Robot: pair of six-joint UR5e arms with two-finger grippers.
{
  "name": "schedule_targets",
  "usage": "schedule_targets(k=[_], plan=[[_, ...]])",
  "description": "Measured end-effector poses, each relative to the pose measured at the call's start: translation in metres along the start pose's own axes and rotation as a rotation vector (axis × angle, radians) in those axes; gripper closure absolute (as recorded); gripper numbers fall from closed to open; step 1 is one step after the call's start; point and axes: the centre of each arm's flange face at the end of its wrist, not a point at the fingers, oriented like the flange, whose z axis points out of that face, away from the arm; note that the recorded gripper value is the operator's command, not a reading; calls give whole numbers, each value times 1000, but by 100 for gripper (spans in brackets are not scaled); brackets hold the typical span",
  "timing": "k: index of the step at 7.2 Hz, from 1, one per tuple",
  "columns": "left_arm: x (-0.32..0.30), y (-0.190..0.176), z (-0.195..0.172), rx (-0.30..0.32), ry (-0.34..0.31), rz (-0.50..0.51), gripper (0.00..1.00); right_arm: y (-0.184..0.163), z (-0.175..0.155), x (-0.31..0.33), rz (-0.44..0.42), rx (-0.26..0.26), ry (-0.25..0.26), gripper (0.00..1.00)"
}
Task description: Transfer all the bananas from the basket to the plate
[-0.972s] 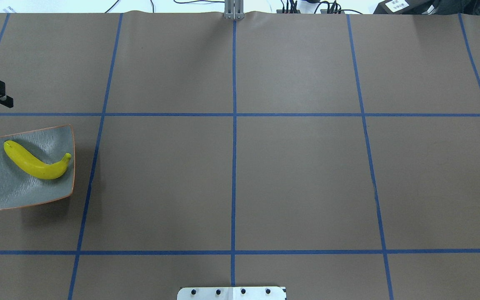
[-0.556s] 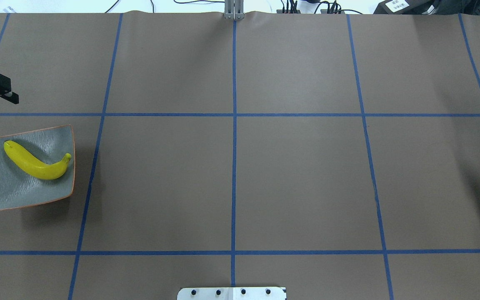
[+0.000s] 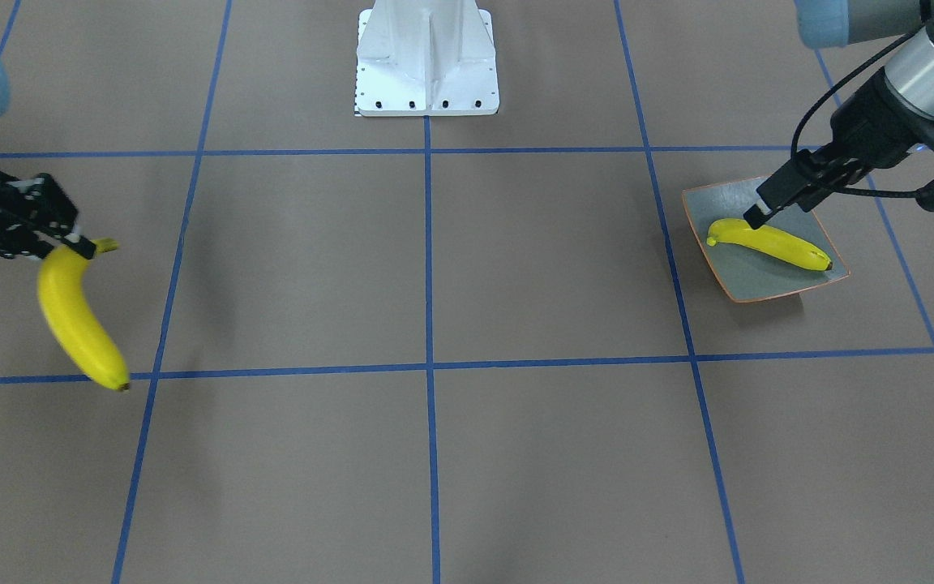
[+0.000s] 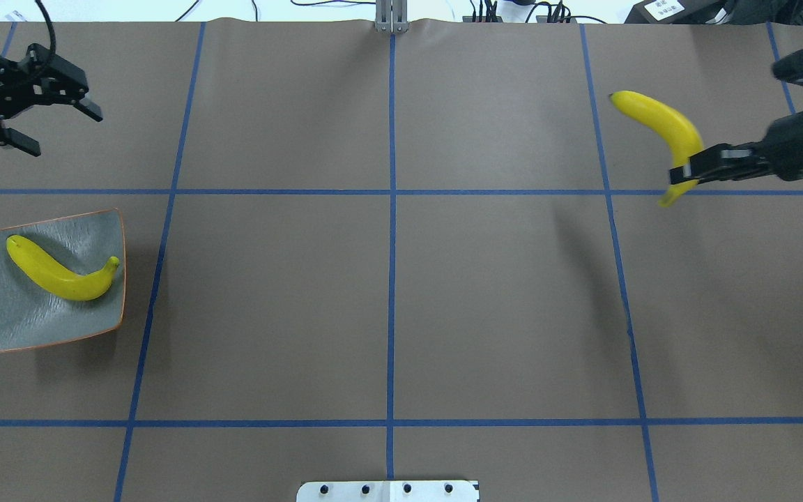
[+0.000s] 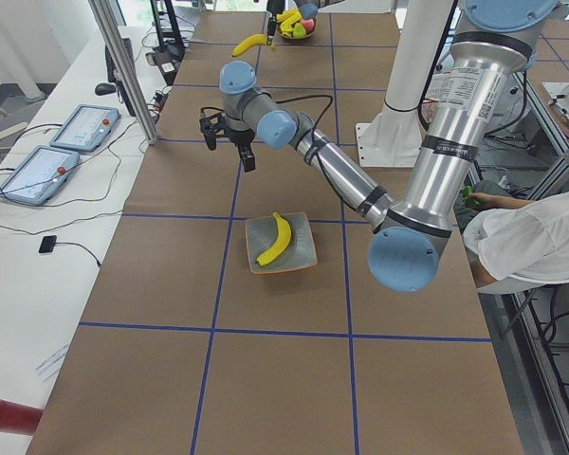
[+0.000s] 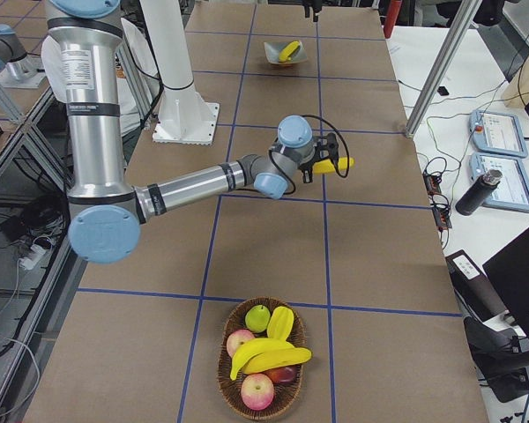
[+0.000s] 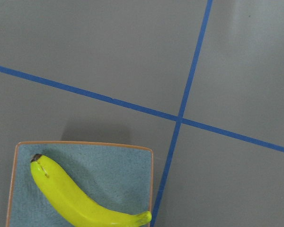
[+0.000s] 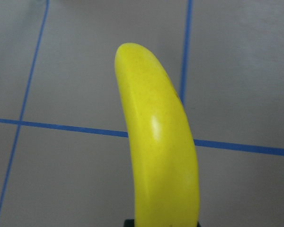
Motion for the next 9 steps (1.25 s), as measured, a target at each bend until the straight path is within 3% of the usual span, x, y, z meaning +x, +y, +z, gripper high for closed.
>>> schedule_targets(k=[2, 5, 7, 9], plan=[[76, 34, 32, -75, 24, -35, 0, -20, 41, -110, 69, -6, -34, 100], [192, 73, 72, -156, 94, -99, 0, -8, 53, -158, 149, 28, -43, 100], [256, 74, 101, -160, 182, -129, 0, 5, 50, -174, 188, 37, -63, 100], [306, 94, 118, -126, 229, -113, 0, 11, 49, -178, 217, 42, -68, 100]])
